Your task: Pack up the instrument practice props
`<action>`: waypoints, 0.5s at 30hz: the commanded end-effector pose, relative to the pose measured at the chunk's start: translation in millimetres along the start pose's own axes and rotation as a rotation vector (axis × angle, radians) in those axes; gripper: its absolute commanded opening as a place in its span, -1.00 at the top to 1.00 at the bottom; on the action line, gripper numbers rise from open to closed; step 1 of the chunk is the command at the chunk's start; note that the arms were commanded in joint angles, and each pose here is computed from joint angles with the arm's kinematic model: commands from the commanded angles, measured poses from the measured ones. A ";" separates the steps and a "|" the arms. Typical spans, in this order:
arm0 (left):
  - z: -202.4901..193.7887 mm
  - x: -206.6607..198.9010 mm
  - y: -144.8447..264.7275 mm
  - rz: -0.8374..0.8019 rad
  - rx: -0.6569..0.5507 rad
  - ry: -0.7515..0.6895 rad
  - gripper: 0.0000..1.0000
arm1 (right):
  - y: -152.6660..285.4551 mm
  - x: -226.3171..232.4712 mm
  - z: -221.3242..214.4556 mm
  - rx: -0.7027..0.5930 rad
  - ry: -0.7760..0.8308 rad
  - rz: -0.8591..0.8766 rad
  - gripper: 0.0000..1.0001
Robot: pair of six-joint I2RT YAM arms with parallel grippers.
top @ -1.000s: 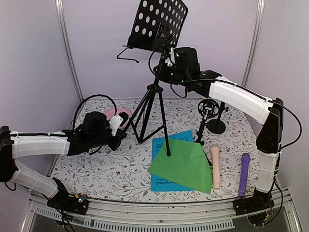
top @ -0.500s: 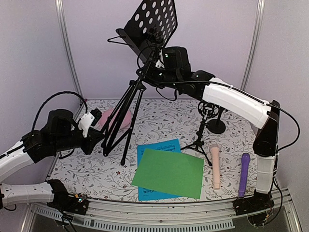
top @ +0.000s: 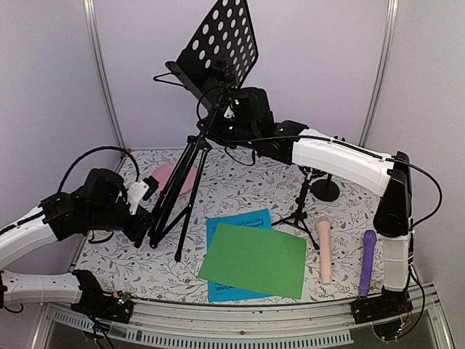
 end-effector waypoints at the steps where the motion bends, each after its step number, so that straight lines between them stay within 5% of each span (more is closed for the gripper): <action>1: 59.7 -17.4 -23.5 -0.125 -0.143 0.091 1.00 | 19.7 84.4 -17.7 0.069 -0.041 0.261 1.00; 12: 50.0 -23.0 -22.1 -0.191 -0.194 0.326 0.99 | 18.6 66.3 -30.5 0.127 -0.073 0.161 1.00; 15: 41.8 -23.6 -16.3 -0.199 -0.196 0.361 0.75 | 17.9 64.5 -31.4 0.120 -0.071 0.150 1.00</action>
Point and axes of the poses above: each gripper's point midway between its finger pads, its own y axis back along the fingers, its own x axis along the line the jaws close on, z = x × y, the point moved 3 cm from there along y, back along the fingers, and after that the axes turned 4 degrees about -y, right-handed, at the moved point
